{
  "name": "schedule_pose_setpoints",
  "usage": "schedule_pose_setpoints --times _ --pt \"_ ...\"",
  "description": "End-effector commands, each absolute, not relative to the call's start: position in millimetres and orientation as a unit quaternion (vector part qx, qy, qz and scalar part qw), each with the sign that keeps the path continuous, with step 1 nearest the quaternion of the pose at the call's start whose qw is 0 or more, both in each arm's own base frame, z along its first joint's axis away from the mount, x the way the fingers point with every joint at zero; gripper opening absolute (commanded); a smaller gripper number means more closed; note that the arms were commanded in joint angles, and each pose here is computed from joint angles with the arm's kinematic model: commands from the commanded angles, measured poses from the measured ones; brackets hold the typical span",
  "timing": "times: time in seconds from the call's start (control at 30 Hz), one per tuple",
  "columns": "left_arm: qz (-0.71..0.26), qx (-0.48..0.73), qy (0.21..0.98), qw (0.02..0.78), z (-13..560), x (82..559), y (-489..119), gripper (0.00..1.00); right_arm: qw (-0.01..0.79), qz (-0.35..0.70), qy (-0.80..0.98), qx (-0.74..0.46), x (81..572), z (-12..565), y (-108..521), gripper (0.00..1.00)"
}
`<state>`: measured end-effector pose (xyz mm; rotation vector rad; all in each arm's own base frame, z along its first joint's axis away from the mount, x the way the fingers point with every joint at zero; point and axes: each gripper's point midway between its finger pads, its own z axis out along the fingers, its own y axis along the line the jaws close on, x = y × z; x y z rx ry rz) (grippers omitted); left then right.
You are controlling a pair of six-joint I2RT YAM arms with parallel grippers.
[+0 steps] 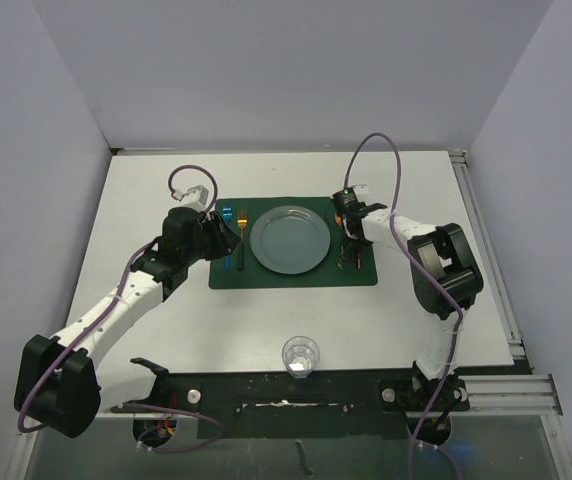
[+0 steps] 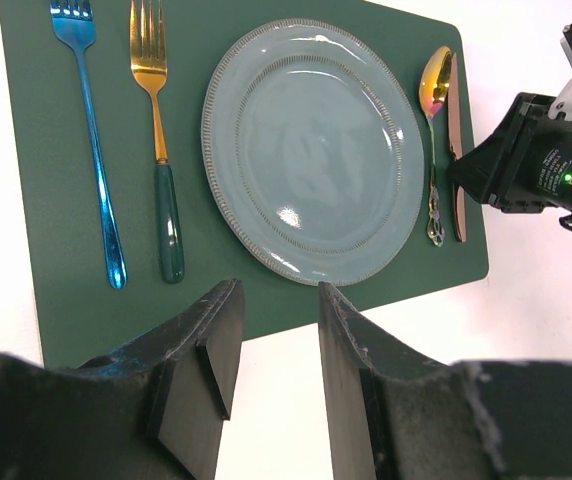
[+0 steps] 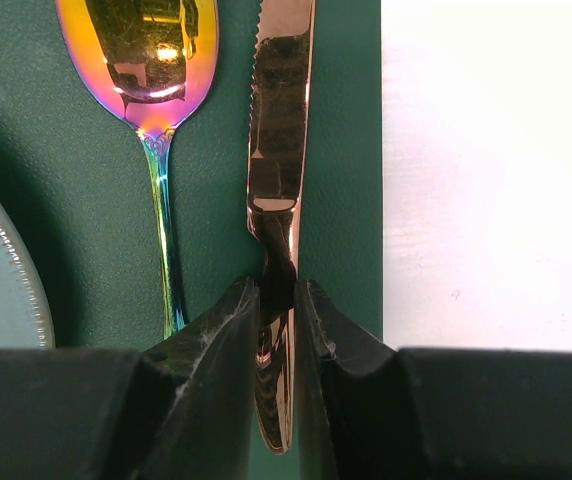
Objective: Set the dinner table for one person
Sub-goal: Adjust the knife on the napkin.
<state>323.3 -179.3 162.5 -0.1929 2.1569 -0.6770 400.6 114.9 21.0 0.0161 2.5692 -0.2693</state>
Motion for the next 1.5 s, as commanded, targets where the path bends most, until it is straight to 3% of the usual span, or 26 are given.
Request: schedule_pose_setpoints --times 0.0,0.63,0.97,1.27,1.47 --pt "-0.297 -0.070 0.838 0.452 187 334 -189 0.34 0.267 -0.126 0.955 0.005 397 19 99 0.16" --pt "-0.301 -0.070 0.840 0.447 181 333 -191 0.34 0.283 -0.096 0.954 0.009 403 39 111 0.34" --pt "-0.305 -0.071 0.838 0.448 183 336 -193 0.34 0.374 -0.015 0.927 0.008 415 137 139 0.38" --pt "-0.335 -0.029 0.847 0.412 184 323 -211 0.34 0.388 0.071 0.918 -0.044 368 178 180 0.40" --pt "-0.329 -0.001 0.868 0.371 179 298 -214 0.24 0.350 0.104 0.926 -0.098 301 176 207 0.41"
